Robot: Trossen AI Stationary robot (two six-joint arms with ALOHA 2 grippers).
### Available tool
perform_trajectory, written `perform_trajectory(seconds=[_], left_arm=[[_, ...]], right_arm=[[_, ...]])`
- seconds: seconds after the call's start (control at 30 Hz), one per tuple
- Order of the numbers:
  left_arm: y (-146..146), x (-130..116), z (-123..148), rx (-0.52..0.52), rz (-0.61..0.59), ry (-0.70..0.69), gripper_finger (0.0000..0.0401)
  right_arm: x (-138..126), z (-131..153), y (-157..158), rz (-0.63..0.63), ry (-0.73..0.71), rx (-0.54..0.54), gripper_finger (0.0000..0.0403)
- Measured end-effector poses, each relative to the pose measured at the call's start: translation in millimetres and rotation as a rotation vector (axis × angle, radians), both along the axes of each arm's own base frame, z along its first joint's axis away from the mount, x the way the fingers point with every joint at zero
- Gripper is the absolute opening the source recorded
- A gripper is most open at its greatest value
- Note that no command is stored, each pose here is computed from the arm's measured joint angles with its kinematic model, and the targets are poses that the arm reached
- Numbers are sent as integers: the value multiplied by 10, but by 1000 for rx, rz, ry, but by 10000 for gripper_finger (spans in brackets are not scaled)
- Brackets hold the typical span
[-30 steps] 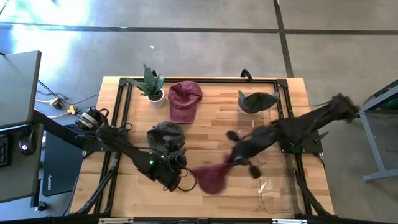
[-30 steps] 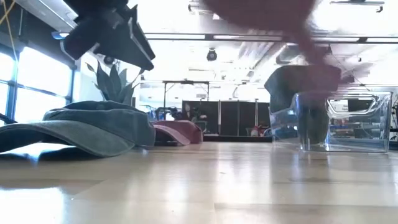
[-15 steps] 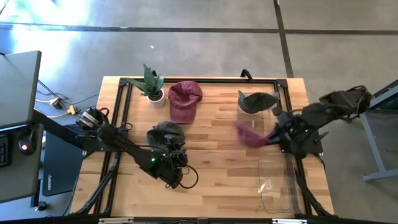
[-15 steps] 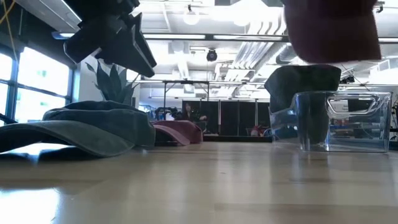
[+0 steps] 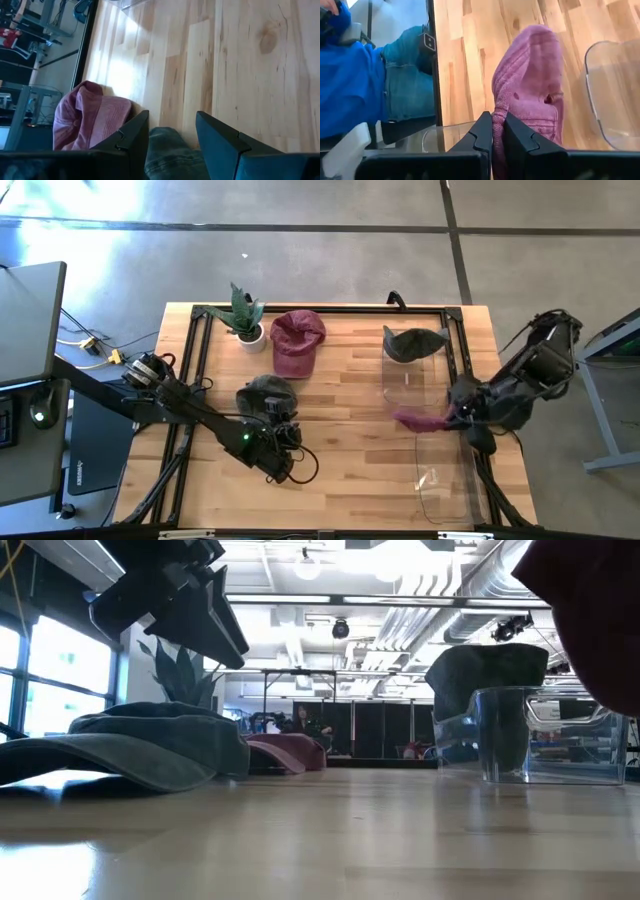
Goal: Pick & Place hat
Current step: Put the bottom red cap into the bottom transparent bin
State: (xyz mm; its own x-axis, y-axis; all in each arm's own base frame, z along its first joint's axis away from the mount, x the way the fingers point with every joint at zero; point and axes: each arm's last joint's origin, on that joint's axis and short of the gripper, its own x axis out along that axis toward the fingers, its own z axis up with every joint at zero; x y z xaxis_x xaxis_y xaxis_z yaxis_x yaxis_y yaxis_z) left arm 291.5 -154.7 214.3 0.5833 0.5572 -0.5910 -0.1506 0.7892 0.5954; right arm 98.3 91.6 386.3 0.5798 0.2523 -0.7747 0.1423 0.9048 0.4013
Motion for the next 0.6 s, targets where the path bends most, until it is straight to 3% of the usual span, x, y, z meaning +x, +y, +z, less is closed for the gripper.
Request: perform_trajectory(seconds=[0.2,0.37,0.6], left_arm=[[0,1,1,1,1,-2,156],[0,1,0,1,1,-2,156],[-1,1,0,-6,7,-8,156]], right_arm=[[-99,101,-100,-78,-71,-170,19],[-144,263,-118,-83,-101,-108,19],[-137,234,31,-71,9,-50,19]])
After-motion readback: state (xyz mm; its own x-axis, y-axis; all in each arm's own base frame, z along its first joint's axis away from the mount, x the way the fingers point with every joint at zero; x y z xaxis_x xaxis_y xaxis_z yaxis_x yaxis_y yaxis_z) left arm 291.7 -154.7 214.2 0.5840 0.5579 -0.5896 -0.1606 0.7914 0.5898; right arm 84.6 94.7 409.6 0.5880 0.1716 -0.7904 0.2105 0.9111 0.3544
